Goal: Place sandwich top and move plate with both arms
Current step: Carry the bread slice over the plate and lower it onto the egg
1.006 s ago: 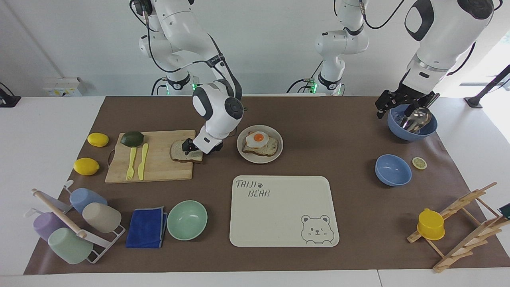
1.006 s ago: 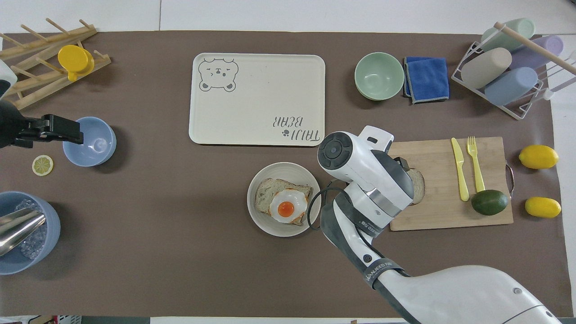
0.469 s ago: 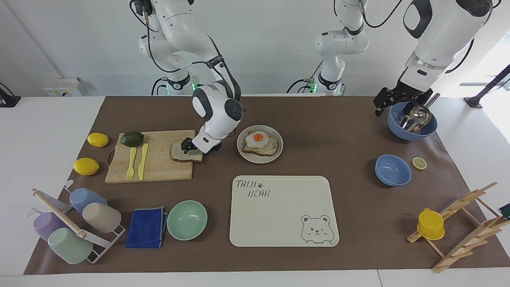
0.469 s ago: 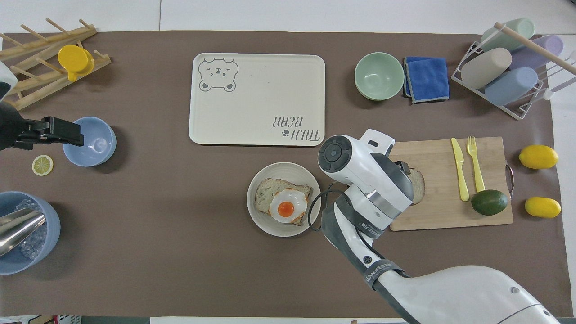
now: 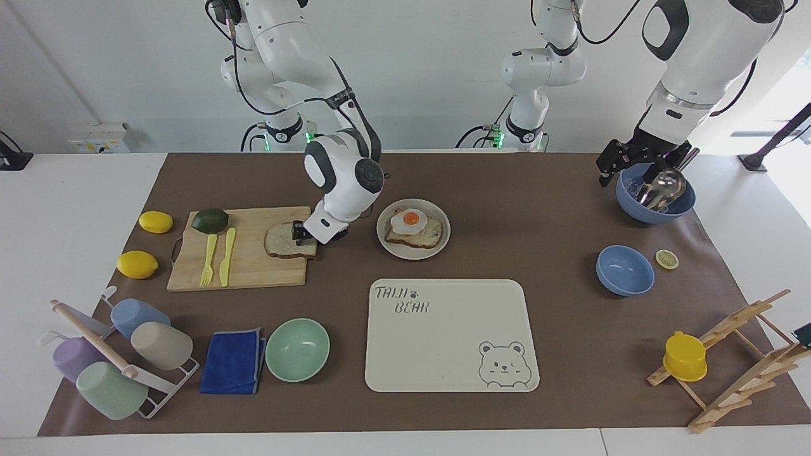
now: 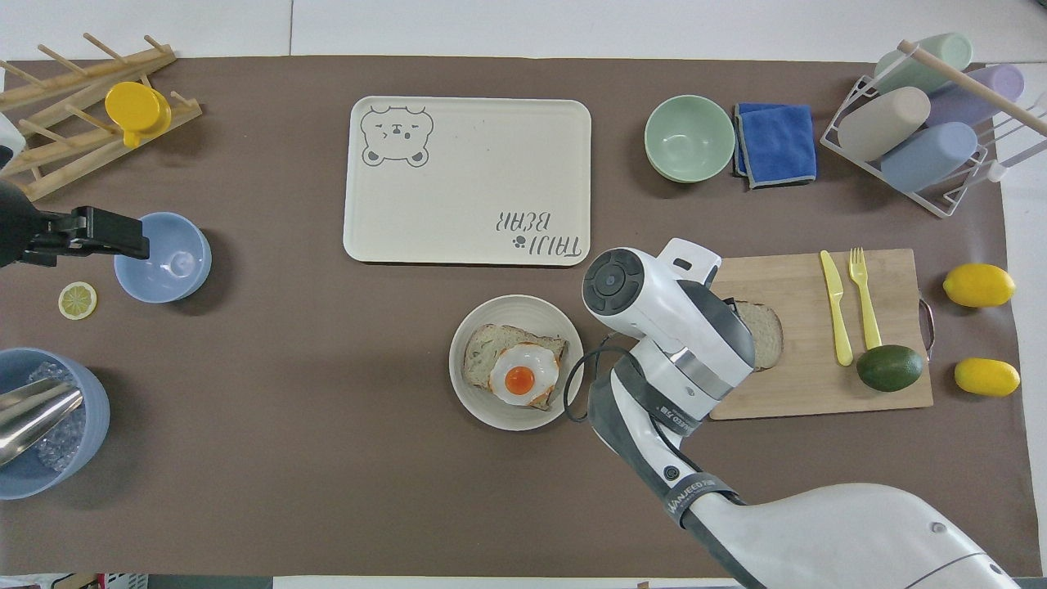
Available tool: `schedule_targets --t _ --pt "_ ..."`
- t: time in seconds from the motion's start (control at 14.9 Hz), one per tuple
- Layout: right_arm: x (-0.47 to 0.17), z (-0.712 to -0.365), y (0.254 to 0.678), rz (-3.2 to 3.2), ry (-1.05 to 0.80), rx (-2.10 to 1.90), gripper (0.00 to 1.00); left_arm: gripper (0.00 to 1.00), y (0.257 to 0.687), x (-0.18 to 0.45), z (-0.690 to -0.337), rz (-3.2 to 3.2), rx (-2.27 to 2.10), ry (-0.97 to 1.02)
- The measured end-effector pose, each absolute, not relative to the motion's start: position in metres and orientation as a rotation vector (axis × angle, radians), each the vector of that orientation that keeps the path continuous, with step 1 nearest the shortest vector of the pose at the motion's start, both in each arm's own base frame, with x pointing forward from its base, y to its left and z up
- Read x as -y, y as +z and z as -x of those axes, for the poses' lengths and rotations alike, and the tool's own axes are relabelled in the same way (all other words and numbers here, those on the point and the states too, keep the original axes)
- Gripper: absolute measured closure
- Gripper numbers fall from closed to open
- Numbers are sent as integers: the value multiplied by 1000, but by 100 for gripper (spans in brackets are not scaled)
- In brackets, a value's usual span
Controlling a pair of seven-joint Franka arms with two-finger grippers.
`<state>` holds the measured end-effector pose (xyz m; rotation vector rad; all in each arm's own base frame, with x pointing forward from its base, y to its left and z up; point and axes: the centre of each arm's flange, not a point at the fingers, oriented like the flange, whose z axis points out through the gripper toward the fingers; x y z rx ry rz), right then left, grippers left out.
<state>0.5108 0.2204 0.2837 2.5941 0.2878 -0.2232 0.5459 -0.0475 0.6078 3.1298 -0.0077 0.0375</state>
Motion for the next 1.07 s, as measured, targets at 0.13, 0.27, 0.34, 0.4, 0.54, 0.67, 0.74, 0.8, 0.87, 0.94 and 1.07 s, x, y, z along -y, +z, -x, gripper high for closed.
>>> schedule_targets --t 0.13,0.27,0.34,0.4,0.54,0.67,0.74,0.8,0.87,0.94,1.07 --pt "-225 -510 290 -2597 -210 -296 72 0 608 45 -546 -3130 2 38" --pt "-232 -508 296 -2591 -211 -305 89 0 608 44 -546 -3130 -2 37" --pt "-237 -508 302 -2586 -213 -307 89 0 608 44 -546 -3130 -4 37" --pt "-247 -510 313 -2589 -208 -309 89 0 608 42 -546 -3130 -8 37" --pt "-292 -512 350 -2654 -175 -329 89 0 608 38 -547 -3130 -19 35" --pt "-351 -501 384 -2725 -119 -372 93 0 608 39 -546 -3130 -18 33" --pt "-378 -489 391 -2747 -87 -368 93 0 607 39 -546 -3130 -16 31" --pt "-402 -476 392 -2763 -55 -345 93 0 607 40 -546 -3130 -14 28" --pt "-421 -465 389 -2786 -23 -313 93 0 606 41 -546 -3130 -12 22" --pt "-436 -457 384 -2820 -9 -274 93 0 605 41 -545 -3130 -11 15" --pt "-451 -453 376 -2885 5 -211 93 0 598 43 -543 -3117 -11 -9"
